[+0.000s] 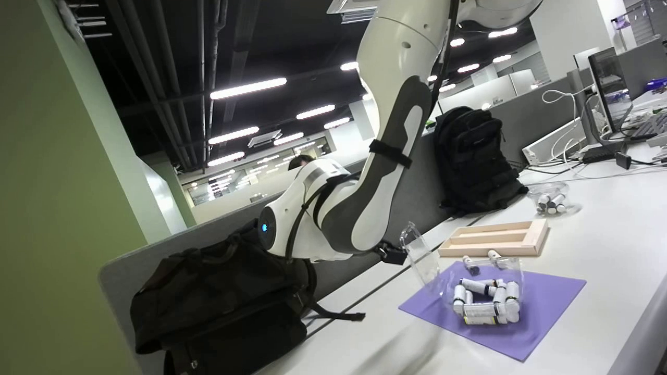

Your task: Close the lid of the bowl

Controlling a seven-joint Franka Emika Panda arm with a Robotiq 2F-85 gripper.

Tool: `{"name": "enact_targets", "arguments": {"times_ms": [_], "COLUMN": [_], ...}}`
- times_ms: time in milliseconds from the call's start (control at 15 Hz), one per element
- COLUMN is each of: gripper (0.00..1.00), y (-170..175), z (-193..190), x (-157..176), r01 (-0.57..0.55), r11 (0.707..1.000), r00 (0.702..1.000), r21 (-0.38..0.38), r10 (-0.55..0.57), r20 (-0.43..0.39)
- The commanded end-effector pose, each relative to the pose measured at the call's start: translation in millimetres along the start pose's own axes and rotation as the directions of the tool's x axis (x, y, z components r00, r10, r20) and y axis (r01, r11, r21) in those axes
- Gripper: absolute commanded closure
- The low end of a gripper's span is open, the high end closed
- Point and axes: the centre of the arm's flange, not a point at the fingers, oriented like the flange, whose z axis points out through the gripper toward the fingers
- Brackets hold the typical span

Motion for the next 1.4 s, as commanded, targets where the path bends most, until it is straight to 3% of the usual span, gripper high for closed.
{"name": "enact_targets", "arguments": {"times_ms": [0,400,733,867,1000,1067,1333], "gripper": [0.0,0.0,0.0,0.0,0.0,0.0,0.0], "y": [-22,-80,-122,-112,-90,-103,-101], "z": [-6,3,29,29,19,30,29], "x": [-43,-65,-73,-84,-105,-64,-66], "r01": [0.008,0.015,0.047,0.034,-0.002,0.034,0.042], "r11": [0.998,0.966,0.882,0.869,0.873,0.871,0.873], "r00": [1.0,0.998,0.995,0.991,0.979,0.99,0.989], "r21": [0.058,0.258,0.469,0.494,0.487,0.491,0.486], "r10": [-0.008,0.001,-0.001,0.035,0.1,0.038,0.033], "r20": [-0.004,-0.063,-0.097,-0.13,-0.175,-0.136,-0.145]}}
